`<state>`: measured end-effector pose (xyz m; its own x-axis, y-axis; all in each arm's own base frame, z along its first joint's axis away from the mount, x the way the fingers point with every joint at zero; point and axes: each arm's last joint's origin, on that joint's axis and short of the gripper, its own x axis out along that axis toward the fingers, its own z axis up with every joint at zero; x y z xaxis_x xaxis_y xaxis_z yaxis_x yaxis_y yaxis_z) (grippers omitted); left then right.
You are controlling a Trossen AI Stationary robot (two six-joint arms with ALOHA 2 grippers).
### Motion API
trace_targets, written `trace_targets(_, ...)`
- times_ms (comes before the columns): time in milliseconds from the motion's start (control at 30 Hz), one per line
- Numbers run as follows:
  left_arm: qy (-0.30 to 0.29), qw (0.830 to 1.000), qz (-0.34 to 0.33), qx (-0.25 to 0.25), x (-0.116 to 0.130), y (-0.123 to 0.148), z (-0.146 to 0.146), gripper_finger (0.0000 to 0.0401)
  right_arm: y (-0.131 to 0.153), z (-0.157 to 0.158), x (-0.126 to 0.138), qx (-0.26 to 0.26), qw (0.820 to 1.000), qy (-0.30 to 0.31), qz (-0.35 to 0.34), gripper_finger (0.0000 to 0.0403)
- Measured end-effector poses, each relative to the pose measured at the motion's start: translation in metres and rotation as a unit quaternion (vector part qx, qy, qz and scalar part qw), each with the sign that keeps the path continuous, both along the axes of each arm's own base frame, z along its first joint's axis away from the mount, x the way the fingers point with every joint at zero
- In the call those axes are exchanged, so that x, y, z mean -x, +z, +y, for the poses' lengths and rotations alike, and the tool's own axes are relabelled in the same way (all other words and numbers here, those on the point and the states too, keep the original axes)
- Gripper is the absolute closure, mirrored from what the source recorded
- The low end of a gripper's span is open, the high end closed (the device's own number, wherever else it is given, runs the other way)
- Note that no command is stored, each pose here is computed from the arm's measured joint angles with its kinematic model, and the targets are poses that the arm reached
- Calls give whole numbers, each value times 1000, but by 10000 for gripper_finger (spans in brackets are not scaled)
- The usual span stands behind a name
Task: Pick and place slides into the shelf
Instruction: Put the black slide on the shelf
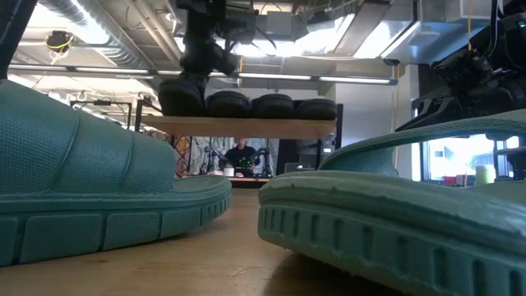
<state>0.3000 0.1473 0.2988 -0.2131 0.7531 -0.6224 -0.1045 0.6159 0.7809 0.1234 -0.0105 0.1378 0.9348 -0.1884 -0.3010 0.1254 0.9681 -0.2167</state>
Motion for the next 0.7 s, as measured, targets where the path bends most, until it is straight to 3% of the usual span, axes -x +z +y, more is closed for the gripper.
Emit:
trace_targets(167,-24,999,23,5,-1,0,1,399,0,0,0,0,1000,0,0,277)
trace_targets(467,-14,1000,11,-7,0,1,13,393,0,0,0,-9,1000,-3,-2,277)
trace_targets(700,-14,1000,-3,19,1,0,16,398,0,0,0,-10,1000,-3,-2,277)
